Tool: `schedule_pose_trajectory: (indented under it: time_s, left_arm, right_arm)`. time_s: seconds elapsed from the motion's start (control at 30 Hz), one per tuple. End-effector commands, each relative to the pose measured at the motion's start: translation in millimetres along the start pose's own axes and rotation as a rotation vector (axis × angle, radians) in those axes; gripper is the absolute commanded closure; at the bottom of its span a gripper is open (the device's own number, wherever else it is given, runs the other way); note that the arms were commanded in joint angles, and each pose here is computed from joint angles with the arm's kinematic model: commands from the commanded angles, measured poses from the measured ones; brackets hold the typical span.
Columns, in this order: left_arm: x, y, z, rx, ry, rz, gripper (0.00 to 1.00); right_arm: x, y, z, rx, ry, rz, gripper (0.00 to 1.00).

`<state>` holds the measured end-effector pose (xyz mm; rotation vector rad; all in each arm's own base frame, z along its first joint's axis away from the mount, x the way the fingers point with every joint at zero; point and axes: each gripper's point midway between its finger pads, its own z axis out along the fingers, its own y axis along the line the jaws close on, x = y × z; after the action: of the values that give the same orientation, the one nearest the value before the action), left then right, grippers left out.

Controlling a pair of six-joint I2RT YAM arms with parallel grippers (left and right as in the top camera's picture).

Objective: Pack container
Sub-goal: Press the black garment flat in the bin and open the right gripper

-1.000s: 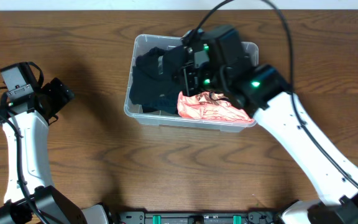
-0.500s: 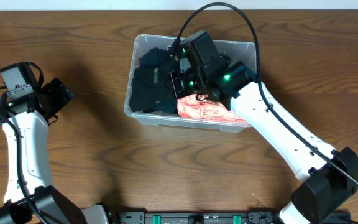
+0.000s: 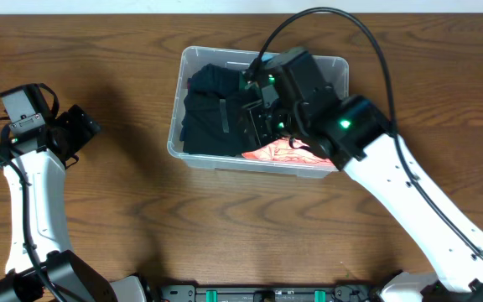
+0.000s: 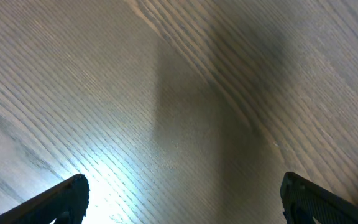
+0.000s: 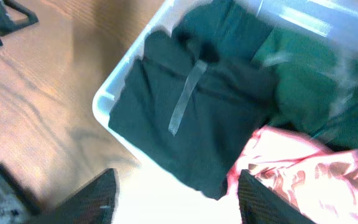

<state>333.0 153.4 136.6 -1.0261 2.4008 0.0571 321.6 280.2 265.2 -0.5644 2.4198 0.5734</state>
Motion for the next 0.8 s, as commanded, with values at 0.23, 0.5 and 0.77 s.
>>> schedule_pose_trajectory:
  time_s: [0.23,0.5,0.77]
  left_arm:
    - [-6,0,-4,-0.001,-0.015,0.005,0.02]
    - [-6,0,-4,-0.001,-0.015,0.005,0.02]
    - [-6,0,-4,-0.001,-0.015,0.005,0.02]
  right_arm:
    - [23,-27,80,0.112,0.136,-0.045,0.96]
    - [85,-48,157,0.139,0.369,-0.021,0.99]
    - [79,-42,155,0.110,0.358,-0.031,0.99]
